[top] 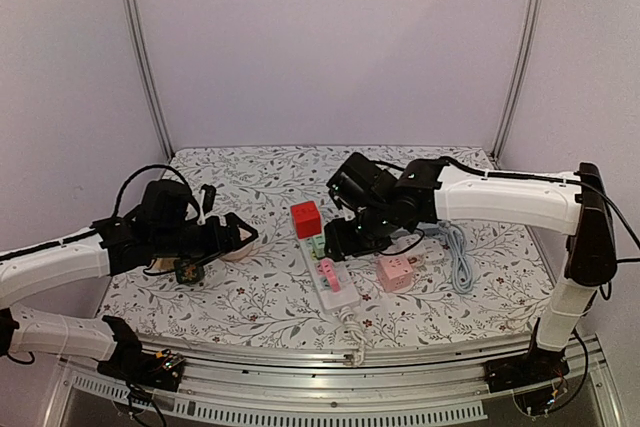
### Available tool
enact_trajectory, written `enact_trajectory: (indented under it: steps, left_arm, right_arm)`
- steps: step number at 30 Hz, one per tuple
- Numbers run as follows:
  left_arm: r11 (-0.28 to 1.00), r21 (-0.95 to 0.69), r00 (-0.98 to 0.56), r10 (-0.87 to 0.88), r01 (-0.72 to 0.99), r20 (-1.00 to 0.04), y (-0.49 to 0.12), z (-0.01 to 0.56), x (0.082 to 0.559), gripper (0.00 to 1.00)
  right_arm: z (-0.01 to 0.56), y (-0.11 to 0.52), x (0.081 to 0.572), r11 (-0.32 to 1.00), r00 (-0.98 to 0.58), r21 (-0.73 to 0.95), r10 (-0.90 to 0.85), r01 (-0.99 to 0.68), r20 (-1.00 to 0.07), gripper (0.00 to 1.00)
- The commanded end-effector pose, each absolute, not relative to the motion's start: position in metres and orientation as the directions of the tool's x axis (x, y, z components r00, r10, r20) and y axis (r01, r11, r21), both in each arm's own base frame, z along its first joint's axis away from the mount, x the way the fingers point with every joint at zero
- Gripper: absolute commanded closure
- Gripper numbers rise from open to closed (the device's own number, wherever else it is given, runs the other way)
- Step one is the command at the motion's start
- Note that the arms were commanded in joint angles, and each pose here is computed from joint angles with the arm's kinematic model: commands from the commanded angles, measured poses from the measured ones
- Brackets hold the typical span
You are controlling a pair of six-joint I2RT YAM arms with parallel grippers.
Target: Pull the plug off the socket
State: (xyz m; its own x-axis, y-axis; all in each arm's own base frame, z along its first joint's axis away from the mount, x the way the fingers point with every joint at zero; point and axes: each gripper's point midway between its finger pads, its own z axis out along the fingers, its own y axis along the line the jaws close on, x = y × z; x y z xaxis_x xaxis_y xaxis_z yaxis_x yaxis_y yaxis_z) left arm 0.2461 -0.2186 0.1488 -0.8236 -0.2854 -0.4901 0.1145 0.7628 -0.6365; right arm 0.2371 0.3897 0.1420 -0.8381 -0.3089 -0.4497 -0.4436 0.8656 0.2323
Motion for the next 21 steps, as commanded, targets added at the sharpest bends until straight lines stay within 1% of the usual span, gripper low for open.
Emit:
enact_trajectory:
  steps: [1,5,8,11,14,16,21]
  left_arm:
    - [0.772,-0.627,-0.834,-0.274,0.107,-0.480,-0.222,0.145,0.244,0.07]
    - [0.775,-0.622,-0.831,-0.267,0.116,-0.488,-0.224,0.149,0.247,0.06]
    - [0.770,-0.629,-0.832,-0.277,0.107,-0.480,-0.223,0.149,0.246,0.07]
    - [0.770,-0.631,-0.826,-0.293,0.094,-0.481,-0.218,0.149,0.244,0.07]
    - [0.767,-0.634,-0.821,-0.298,0.098,-0.487,-0.215,0.152,0.241,0.06]
    - [0.768,-0.633,-0.815,-0.303,0.098,-0.494,-0.212,0.154,0.240,0.06]
    - [0.770,-0.634,-0.812,-0.323,0.074,-0.487,-0.204,0.147,0.234,0.06]
  right_arm:
    - [0.141,0.395,0.234,0.874,-0.810,0.139,-0.357,-0.465,-0.465,0.40]
    - [0.128,0.402,0.236,0.883,-0.820,0.114,-0.367,-0.456,-0.439,0.44]
    - [0.122,0.402,0.237,0.883,-0.803,0.040,-0.405,-0.467,-0.438,0.45]
    - [0.108,0.400,0.237,0.878,-0.799,-0.009,-0.439,-0.478,-0.410,0.46]
    - [0.097,0.403,0.233,0.868,-0.803,-0.010,-0.463,-0.496,-0.376,0.59]
    - [0.089,0.405,0.232,0.864,-0.802,-0.015,-0.474,-0.504,-0.362,0.63]
    - [0.081,0.412,0.234,0.865,-0.807,-0.014,-0.474,-0.502,-0.352,0.65]
